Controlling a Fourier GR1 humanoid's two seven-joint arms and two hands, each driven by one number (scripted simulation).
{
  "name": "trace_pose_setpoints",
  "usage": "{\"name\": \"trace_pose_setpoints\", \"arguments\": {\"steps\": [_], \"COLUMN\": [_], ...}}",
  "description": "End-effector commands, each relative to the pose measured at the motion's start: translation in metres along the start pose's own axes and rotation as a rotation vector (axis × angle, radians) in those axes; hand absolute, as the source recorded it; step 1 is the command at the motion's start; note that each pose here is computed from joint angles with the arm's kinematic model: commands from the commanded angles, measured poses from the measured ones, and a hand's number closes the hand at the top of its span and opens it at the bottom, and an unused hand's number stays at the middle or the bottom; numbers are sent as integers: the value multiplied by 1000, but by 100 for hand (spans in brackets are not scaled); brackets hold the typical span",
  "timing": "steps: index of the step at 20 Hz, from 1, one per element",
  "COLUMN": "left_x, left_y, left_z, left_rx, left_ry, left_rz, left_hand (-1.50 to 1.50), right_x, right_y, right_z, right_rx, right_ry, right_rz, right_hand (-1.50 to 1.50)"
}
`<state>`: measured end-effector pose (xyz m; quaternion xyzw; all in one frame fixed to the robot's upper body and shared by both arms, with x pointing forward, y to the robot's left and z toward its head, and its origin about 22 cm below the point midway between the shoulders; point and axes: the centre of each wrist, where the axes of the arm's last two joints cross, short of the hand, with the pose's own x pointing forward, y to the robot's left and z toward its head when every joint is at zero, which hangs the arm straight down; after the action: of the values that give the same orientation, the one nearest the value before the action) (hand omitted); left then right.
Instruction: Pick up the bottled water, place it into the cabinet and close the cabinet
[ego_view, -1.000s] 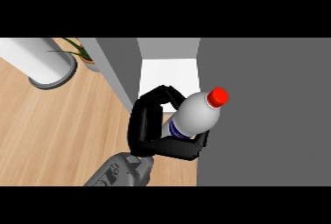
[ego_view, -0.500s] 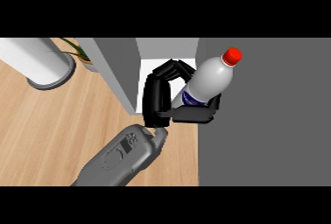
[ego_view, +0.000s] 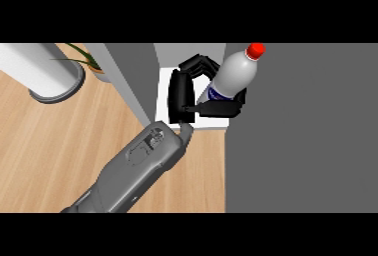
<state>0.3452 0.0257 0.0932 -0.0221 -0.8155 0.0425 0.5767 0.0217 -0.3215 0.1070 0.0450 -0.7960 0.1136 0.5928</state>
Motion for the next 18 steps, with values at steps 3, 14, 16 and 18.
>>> {"name": "trace_pose_setpoints", "arguments": {"steps": [3, 14, 16, 18], "left_x": [-19, -50, -46, -42], "left_y": [9, 38, 32, 28], "left_z": [-23, -41, -48, -57], "left_rx": [20, 101, 114, 87], "left_ry": [55, 38, 31, 6], "left_rz": [-65, -74, -135, -219], "left_hand": [150, 150, 150, 150], "right_x": [22, 2, 27, 5], "right_y": [8, -8, 11, -1], "right_z": [-7, -5, -1, -2], "right_rx": [19, 9, 25, 10], "right_ry": [-70, -70, -82, -70], "right_rz": [-60, -69, -74, -72], "right_hand": [-150, -150, -150, -150]}}
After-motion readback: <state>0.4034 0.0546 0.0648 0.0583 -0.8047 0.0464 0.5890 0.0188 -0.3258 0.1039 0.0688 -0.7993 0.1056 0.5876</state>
